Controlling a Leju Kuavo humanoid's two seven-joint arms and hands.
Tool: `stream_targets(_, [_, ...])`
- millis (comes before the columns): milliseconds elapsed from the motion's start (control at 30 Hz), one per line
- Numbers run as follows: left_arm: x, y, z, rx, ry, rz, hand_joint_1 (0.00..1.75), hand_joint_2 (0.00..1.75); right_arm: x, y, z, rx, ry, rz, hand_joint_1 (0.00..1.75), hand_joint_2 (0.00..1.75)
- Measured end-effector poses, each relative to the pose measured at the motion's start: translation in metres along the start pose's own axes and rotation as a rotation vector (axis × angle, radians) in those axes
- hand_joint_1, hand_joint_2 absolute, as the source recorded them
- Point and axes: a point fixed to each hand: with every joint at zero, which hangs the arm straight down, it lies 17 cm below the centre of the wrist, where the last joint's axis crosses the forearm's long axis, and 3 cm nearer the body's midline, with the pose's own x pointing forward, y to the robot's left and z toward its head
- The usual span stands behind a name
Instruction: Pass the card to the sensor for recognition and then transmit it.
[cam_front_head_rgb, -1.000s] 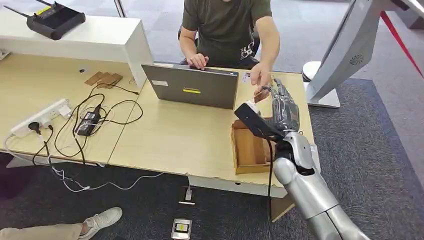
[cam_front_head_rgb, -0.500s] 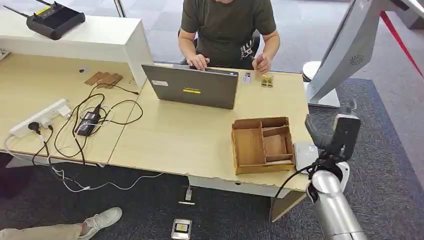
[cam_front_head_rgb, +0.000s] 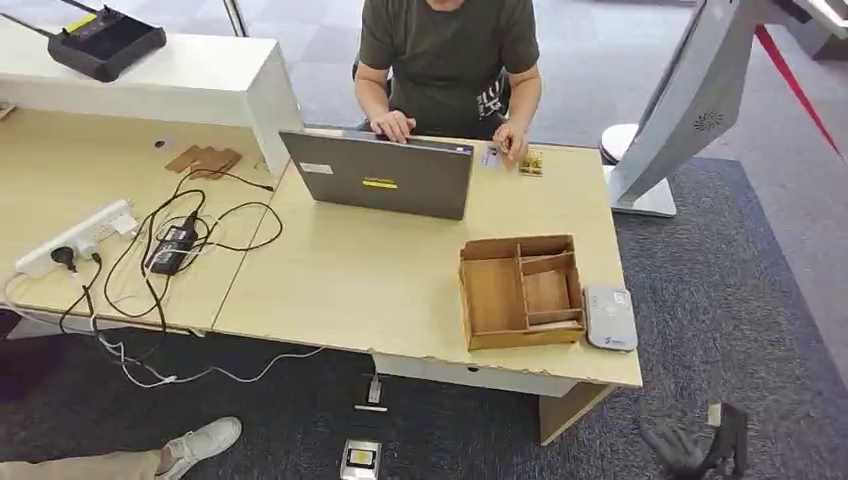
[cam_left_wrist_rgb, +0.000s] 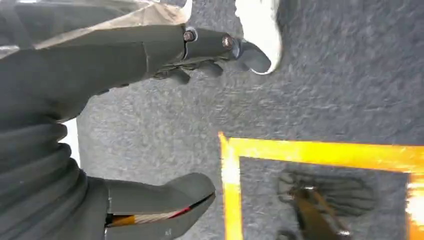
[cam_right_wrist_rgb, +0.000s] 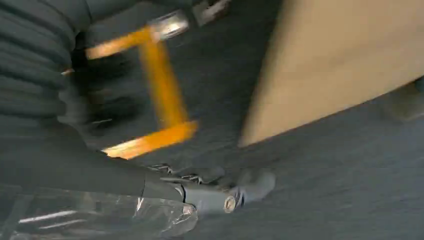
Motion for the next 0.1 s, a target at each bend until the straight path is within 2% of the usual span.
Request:
stream_targets(33, [0.001, 0.001, 0.000, 0.006, -0.004, 0.011, 0.00, 1.75, -0.043, -0.014, 0.002, -0.043, 0.111, -0.021, 0.00, 1.75])
stream_targets(100, [-0.004, 0.003, 0.000, 0.013, 0.003, 0.032, 0.00, 1.75, -0.099, -0.020, 0.010, -0.092, 0.246, -0.049, 0.00, 1.75])
